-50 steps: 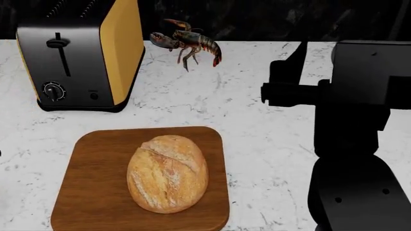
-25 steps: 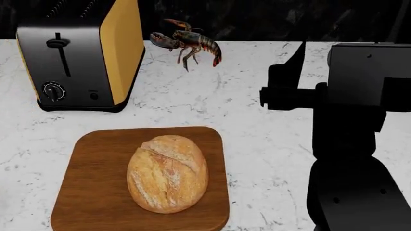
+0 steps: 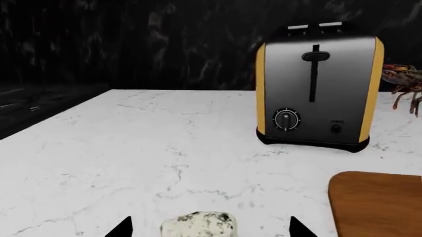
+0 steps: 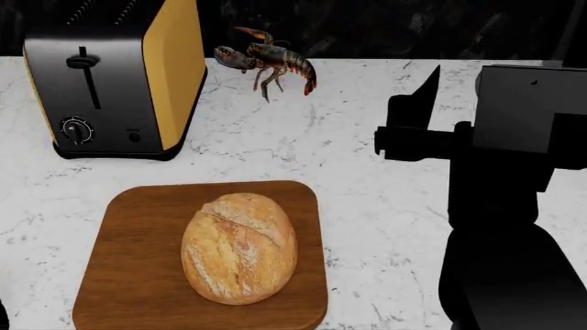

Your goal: Pick up the wedge of cheese and place it on the slice of bread to prepare a simple cheese on bread dish.

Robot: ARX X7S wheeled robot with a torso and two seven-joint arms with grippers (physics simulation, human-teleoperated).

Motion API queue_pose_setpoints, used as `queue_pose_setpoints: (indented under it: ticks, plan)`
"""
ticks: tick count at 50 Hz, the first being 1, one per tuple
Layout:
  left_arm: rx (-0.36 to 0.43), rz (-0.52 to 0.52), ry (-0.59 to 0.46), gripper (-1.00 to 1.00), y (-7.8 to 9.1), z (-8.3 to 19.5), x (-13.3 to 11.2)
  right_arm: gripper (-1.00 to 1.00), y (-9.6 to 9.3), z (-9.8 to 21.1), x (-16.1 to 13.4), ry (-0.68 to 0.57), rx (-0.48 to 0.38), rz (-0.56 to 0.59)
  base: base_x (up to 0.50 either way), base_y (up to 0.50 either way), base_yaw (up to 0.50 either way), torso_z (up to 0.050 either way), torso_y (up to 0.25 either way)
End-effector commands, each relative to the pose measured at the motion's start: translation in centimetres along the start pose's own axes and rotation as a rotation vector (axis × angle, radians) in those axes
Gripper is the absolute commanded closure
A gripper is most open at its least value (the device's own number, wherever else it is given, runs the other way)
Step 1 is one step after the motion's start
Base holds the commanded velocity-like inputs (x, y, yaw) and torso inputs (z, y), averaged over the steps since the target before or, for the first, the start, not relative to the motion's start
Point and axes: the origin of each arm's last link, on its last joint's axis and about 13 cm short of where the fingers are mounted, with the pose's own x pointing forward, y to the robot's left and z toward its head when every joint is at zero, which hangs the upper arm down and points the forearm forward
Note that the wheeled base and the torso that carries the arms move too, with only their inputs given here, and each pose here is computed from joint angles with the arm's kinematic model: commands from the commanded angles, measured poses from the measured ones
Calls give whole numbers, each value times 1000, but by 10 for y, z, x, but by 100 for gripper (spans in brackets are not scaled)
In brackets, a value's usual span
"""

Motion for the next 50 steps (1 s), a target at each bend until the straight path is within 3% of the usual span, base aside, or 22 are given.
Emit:
queue_pose_setpoints:
  ticks: [1,23,50]
  plan:
    - [-2,2,58,-100,4,-22,-4,-100,0,0,0,16,7,3,0,0,0,0,0]
    - [-3,-8,110,-100,2,-31,-12,-100,0,-2,0,19,0,6,0,0,0,0,0]
    - [-38,5,167,-100,-1,-63,2,-100,0,-1,-1,20,-5,4,0,0,0,0,0]
